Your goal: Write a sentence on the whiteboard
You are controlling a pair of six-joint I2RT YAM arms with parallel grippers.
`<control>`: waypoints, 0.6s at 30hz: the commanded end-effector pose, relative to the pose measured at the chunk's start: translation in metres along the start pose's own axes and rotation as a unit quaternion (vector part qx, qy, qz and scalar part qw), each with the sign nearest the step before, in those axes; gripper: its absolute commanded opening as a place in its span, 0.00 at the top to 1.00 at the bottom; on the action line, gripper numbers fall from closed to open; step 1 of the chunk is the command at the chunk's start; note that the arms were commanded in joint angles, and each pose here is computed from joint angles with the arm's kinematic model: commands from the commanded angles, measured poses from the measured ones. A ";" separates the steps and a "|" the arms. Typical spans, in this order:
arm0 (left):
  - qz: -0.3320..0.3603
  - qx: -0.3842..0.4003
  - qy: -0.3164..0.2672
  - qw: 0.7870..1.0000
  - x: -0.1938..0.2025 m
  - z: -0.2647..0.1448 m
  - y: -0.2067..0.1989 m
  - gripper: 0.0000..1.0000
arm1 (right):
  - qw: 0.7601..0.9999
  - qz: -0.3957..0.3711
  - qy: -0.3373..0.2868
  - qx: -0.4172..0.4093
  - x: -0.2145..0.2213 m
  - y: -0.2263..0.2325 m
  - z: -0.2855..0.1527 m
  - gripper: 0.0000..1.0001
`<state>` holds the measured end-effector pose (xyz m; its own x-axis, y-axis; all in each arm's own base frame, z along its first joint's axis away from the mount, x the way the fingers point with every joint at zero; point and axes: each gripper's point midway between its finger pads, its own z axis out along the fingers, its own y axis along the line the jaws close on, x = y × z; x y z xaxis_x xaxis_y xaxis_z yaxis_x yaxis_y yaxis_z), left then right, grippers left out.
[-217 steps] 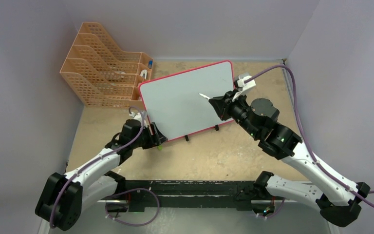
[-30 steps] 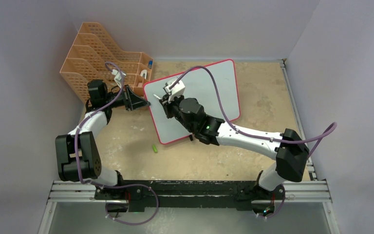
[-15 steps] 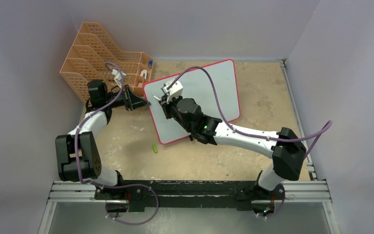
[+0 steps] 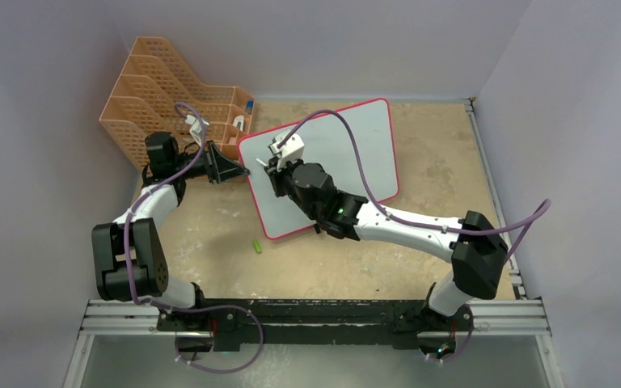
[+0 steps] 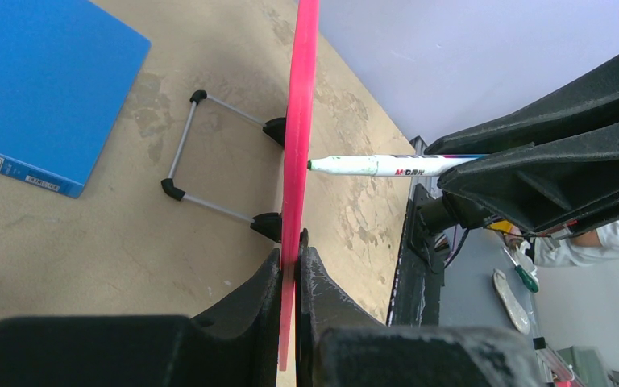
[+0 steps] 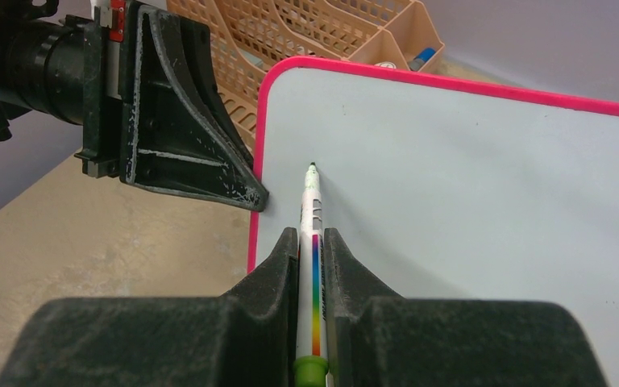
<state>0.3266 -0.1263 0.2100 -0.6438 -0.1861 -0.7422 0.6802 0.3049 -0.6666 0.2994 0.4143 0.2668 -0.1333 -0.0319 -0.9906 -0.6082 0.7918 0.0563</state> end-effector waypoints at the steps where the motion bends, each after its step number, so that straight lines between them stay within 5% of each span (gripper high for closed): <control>1: 0.029 0.011 0.002 1.000 -0.009 0.004 -0.006 1.00 | 0.999 0.018 -0.024 0.015 -0.024 -0.001 0.002 1.00; 18: 0.030 0.014 0.002 0.999 -0.009 0.004 -0.007 1.00 | 0.999 0.012 -0.014 0.030 -0.020 -0.007 -0.001 1.00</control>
<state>0.3268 -0.1262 0.2099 -0.6434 -0.1864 -0.7425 0.6801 0.3060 -0.6662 0.3015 0.4128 0.2650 -0.1442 -0.0378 -0.9888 -0.5904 0.8052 0.0553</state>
